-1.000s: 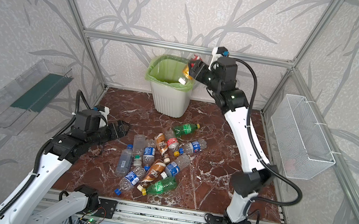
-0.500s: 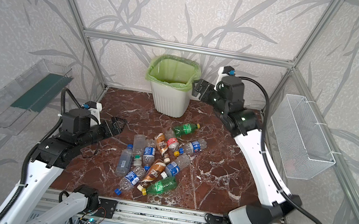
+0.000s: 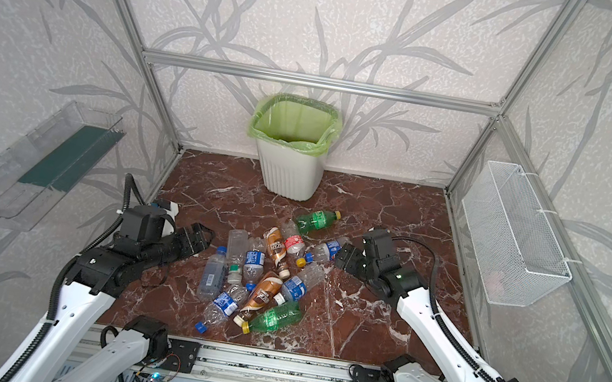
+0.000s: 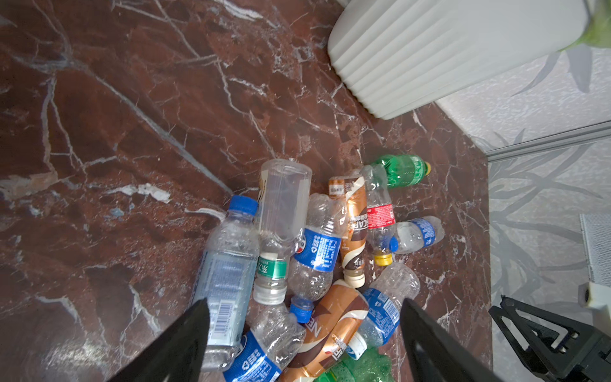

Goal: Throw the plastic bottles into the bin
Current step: 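Bring the right gripper back while the left gripper lowers to a blue-capped bottle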

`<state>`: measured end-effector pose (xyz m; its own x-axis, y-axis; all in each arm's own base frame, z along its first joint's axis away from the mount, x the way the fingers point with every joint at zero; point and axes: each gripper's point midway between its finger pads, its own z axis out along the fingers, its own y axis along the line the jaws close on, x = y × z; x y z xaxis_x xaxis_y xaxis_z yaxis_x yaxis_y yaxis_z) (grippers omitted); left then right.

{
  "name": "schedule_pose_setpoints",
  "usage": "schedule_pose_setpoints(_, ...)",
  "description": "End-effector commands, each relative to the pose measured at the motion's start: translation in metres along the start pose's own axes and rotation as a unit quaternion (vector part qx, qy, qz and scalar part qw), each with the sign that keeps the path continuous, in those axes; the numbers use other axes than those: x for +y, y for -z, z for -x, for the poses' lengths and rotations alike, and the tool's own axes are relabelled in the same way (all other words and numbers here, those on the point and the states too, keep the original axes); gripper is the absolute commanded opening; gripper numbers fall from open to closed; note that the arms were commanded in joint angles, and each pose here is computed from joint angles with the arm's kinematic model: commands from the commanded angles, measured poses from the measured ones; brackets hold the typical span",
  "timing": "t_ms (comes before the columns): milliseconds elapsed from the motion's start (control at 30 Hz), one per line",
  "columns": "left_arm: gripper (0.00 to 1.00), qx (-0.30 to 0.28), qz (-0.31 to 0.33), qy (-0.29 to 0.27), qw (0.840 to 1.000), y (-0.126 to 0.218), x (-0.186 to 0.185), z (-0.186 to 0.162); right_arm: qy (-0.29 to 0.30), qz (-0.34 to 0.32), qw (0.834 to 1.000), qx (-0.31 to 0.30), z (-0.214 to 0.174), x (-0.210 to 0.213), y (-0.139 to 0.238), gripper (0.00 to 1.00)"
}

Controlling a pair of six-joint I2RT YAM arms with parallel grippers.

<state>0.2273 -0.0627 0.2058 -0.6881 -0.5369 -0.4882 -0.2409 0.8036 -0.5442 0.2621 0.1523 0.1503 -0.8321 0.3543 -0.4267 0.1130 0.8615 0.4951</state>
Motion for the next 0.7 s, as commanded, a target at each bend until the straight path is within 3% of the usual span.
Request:
schedule_pose_setpoints(0,0.89,0.036,0.014,0.015,0.999,-0.006,0.014,-0.021,-0.012,0.038,0.999,0.004,-0.008,0.016,0.006,0.89)
schedule_pose_setpoints(300,0.87,0.076,0.054,0.030,0.995,-0.029,0.036,-0.041,0.007,0.035,0.998,0.060,-0.047,0.026,-0.018,0.87)
schedule_pose_setpoints(667,0.87,0.109,0.091,0.027,0.989,-0.051,0.049,-0.052,0.014,0.039,0.997,0.073,-0.062,0.033,-0.025,0.86)
